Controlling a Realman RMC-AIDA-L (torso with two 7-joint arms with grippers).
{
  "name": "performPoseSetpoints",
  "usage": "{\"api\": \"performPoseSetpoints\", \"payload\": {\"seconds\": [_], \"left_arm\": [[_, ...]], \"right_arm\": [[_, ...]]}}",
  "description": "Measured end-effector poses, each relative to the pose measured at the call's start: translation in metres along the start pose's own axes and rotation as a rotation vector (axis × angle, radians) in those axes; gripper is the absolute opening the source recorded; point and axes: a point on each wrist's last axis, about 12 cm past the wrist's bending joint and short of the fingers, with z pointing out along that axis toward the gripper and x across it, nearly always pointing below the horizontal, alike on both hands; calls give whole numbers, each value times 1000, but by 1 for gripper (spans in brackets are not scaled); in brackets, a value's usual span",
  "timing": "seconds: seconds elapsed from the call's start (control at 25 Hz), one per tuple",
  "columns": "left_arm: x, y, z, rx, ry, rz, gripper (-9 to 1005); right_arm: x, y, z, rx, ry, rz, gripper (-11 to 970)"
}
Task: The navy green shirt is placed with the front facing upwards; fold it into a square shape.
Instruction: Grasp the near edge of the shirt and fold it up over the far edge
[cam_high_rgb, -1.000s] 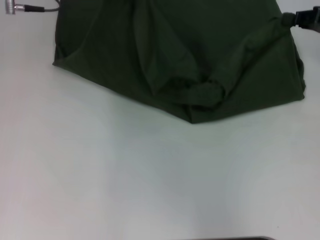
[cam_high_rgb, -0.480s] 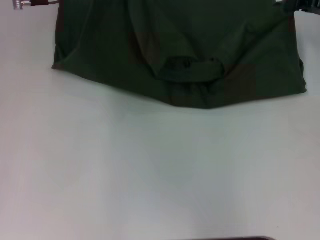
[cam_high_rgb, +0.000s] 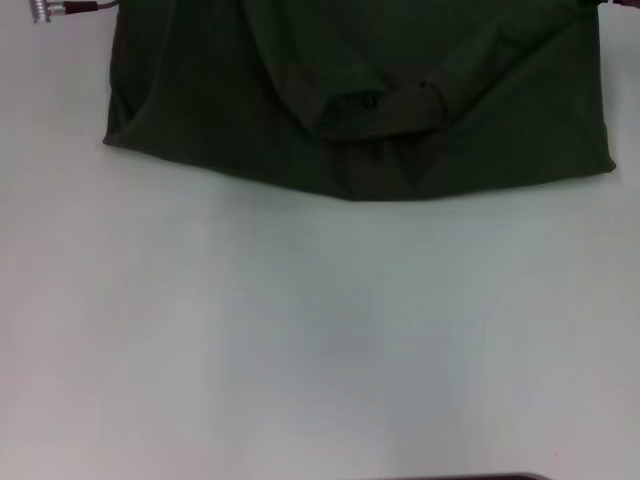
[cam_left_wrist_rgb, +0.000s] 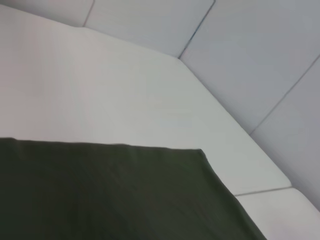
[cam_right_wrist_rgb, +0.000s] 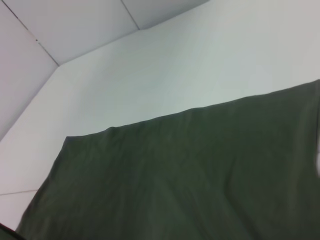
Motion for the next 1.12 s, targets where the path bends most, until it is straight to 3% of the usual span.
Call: {"api": "performPoseSetpoints", "payload": {"seconds": [1.12], "left_arm": [[-4, 0, 9, -46, -85, -26, 34]], "right_arm": [[-18, 5, 12, 70, -16, -61, 75]]}}
